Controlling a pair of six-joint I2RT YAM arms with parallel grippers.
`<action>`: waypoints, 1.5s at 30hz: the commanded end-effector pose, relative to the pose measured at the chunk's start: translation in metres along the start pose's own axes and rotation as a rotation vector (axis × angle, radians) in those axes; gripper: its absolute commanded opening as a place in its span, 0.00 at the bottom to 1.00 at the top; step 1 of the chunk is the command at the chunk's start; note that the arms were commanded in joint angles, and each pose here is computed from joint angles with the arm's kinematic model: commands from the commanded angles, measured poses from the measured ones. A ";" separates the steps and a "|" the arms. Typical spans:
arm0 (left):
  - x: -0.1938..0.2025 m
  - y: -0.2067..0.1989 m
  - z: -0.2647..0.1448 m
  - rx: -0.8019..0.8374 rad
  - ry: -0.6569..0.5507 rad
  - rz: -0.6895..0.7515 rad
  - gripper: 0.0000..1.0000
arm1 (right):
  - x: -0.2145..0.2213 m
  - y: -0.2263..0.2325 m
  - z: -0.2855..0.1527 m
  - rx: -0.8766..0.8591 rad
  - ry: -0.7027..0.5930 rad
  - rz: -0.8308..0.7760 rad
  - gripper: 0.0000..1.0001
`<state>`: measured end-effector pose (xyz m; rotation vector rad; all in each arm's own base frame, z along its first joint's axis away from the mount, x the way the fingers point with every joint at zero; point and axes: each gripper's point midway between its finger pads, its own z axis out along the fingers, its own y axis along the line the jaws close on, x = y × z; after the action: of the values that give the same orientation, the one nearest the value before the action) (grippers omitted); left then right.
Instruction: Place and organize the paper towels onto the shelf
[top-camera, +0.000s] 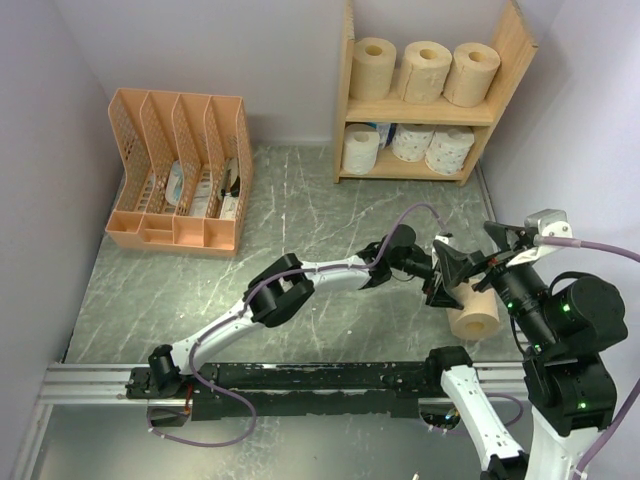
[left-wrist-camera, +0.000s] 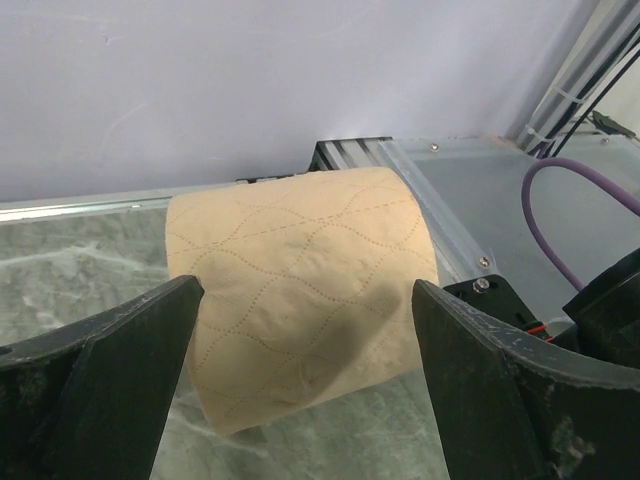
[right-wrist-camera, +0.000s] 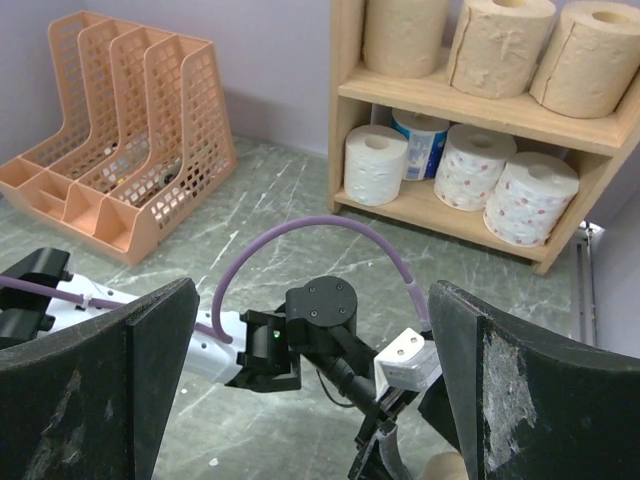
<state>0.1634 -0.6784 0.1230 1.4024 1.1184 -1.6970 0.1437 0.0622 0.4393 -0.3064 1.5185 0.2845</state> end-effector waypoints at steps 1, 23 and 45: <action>-0.032 0.001 -0.002 -0.020 -0.001 0.051 1.00 | -0.001 0.000 0.006 -0.019 0.009 -0.036 1.00; -0.048 0.086 -0.123 -0.202 0.066 0.046 1.00 | 0.018 0.004 0.022 -0.074 0.040 -0.053 1.00; -0.020 0.004 -0.025 0.182 0.019 0.118 1.00 | 0.006 0.019 0.006 -0.133 0.032 -0.033 1.00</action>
<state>0.1782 -0.6553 0.1558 1.5522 0.9392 -1.7523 0.1505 0.0819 0.4306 -0.4402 1.5299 0.3484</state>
